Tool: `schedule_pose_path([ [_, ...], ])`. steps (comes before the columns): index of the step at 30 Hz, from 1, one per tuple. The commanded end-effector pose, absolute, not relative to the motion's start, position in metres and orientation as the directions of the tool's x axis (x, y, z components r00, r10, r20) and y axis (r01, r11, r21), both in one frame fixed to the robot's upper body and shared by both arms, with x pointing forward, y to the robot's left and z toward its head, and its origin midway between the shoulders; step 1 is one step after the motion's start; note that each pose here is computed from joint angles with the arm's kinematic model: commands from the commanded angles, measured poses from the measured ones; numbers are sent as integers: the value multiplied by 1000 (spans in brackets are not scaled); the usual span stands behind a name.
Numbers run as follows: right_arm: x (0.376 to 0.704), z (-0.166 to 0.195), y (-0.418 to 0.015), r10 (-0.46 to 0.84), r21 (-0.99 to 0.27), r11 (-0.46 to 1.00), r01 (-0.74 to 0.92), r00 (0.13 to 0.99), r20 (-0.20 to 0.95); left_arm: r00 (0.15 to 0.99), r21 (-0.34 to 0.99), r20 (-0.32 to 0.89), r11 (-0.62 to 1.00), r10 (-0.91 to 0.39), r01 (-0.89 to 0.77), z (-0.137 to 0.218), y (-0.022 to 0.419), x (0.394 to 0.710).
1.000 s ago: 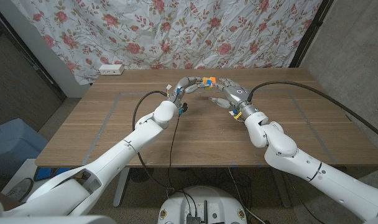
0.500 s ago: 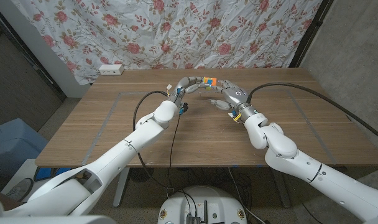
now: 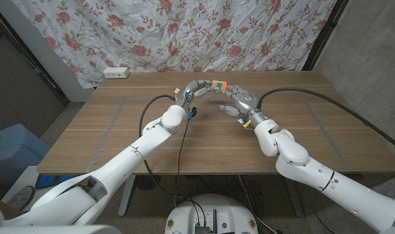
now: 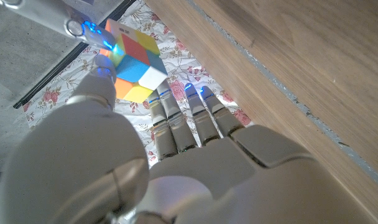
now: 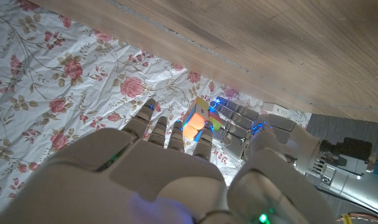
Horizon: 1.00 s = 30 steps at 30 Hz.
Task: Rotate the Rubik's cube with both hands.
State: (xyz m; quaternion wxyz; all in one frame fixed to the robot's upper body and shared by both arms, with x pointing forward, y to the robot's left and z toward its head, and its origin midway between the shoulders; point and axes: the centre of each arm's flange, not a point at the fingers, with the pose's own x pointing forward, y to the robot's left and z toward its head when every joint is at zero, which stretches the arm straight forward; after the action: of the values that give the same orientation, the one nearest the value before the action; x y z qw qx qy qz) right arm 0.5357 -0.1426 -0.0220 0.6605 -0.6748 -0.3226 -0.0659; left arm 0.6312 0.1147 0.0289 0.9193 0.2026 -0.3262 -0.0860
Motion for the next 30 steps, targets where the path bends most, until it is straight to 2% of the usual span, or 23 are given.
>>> schedule_pose_path([
  [1, 540, -24, -141, 345, -853, 84, 516, 788, 511, 772, 422, 565, 906, -291, 33, 29, 114, 633],
  [30, 548, -25, -140, 322, -840, 137, 525, 779, 539, 771, 425, 560, 904, -303, 46, 28, 112, 634],
])
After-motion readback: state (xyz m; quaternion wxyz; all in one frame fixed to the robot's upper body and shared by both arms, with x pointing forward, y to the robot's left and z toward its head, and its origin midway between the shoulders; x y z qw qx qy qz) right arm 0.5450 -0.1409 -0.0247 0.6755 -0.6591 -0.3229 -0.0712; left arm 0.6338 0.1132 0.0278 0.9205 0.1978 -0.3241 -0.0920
